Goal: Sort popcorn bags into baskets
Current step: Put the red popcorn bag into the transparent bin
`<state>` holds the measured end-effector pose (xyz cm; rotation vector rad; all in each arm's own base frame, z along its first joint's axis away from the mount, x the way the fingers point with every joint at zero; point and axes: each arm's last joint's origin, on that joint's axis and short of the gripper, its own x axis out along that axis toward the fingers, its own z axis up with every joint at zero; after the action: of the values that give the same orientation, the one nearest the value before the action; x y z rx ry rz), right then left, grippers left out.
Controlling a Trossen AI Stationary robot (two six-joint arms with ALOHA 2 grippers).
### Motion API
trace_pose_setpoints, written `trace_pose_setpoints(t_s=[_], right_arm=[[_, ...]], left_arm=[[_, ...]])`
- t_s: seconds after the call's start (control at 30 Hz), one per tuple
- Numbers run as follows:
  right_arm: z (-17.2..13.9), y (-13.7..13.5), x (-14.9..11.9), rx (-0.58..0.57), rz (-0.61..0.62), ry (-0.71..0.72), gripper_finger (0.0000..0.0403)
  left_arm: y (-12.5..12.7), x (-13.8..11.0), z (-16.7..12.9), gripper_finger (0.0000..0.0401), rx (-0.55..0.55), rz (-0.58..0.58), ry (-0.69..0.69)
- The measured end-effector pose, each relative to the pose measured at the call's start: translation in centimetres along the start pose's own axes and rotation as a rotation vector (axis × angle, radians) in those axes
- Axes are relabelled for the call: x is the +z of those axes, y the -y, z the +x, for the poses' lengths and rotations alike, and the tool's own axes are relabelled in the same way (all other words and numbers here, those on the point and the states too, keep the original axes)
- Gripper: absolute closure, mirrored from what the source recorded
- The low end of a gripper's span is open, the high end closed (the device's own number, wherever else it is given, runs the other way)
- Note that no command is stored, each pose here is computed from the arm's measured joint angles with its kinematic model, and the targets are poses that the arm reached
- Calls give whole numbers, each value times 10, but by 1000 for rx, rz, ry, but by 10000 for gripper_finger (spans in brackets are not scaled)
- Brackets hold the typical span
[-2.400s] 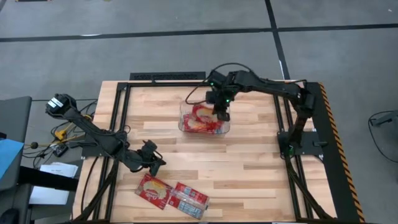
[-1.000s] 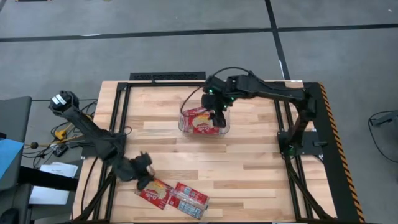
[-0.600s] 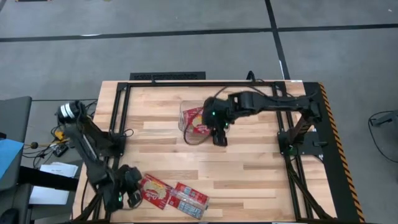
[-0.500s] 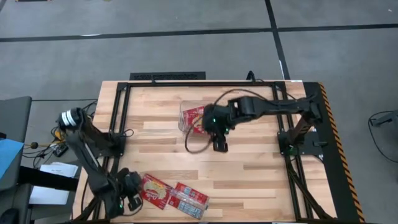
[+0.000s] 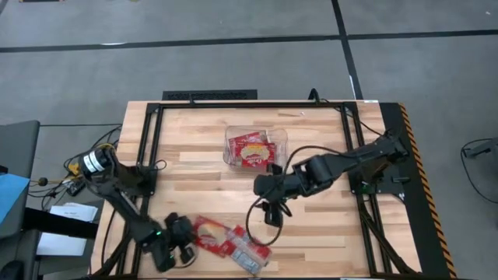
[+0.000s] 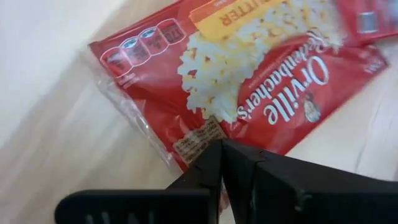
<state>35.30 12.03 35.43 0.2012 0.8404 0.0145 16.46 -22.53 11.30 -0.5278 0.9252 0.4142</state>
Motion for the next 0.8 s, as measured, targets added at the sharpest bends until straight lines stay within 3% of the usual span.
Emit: trace_pose_setpoints(t_s=[0.17, 0.33, 0.63, 0.8], right_arm=[[31, 4, -10, 32, 54, 78, 158], [64, 18, -31, 36, 119, 100, 154], [106, 59, -78, 30, 256, 47, 153], [116, 73, -87, 70, 273, 14, 153]], left_arm=[[-3, 31, 34, 401, -75, -32, 68], [-10, 54, 55, 401, -87, -58, 119], [-16, 79, 67, 401, -90, -30, 120], [-17, 84, 69, 401, -84, -35, 121]])
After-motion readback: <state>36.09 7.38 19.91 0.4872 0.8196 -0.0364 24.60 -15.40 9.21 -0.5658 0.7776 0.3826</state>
